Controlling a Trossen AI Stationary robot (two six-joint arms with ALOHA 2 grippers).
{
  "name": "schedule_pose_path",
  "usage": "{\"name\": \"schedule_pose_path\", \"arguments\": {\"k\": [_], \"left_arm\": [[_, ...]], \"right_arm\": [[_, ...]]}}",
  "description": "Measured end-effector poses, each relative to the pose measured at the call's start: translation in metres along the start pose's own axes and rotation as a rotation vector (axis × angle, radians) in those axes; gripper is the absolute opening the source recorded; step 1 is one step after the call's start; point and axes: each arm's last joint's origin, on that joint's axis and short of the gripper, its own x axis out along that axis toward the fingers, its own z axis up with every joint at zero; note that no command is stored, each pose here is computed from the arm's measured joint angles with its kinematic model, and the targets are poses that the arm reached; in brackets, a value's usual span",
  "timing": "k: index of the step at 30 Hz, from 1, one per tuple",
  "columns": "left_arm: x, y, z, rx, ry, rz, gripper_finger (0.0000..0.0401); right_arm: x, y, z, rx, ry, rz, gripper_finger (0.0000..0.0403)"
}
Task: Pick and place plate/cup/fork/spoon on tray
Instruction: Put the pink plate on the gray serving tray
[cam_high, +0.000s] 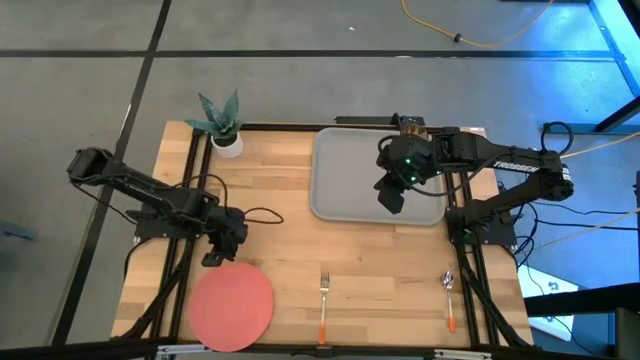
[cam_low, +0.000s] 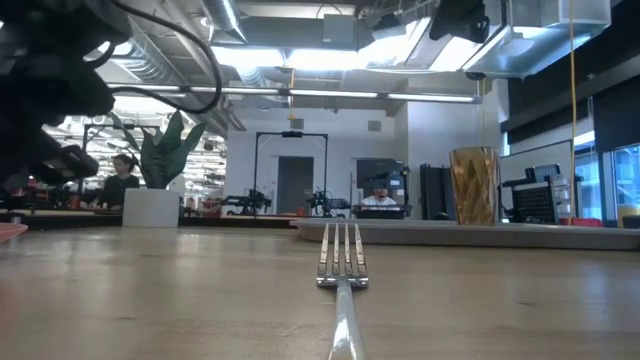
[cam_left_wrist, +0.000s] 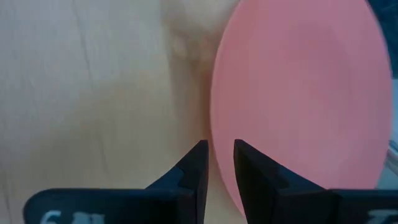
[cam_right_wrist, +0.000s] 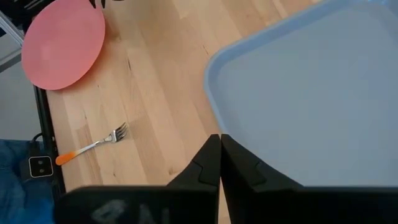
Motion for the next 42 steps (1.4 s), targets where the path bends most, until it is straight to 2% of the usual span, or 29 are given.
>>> {"name": "schedule_pose_path", "arguments": {"k": [6,11,24,32,35,39,42], "left_arm": [[0.008,-0.002,-0.004,-0.033,-0.005,-0.017,0.0069],[0.017,0.000,-0.011,-0.024,0.042,-0.009,0.0069],[0.036,-0.008,-0.008,0.006,0.083,-0.063,0.0069],[0.046,-0.004,-0.009,-0.076,0.142,-0.032,0.0068],[0.046,-0.004,-0.009,-0.088,0.135,-0.033,0.0056],[0.046,-0.005,-0.008,-0.123,0.135,-0.051,0.0014],[0.046,-0.005,-0.007,-0.169,0.138,-0.086,0.0007]], "right_arm": [[0.000,0.000,0.000,0.000,0.000,0.000,0.0010],[0.000,0.000,0.000,0.000,0.000,0.000,0.0010],[0.000,0.000,0.000,0.000,0.001,0.000,0.0010],[0.000,0.000,0.000,0.000,0.001,-0.001,0.0010],[0.000,0.000,0.000,0.000,0.001,0.000,0.0010],[0.000,0.000,0.000,0.000,0.001,-0.001,0.0010],[0.000,0.000,0.000,0.000,-0.002,-0.011,0.0010]]}}
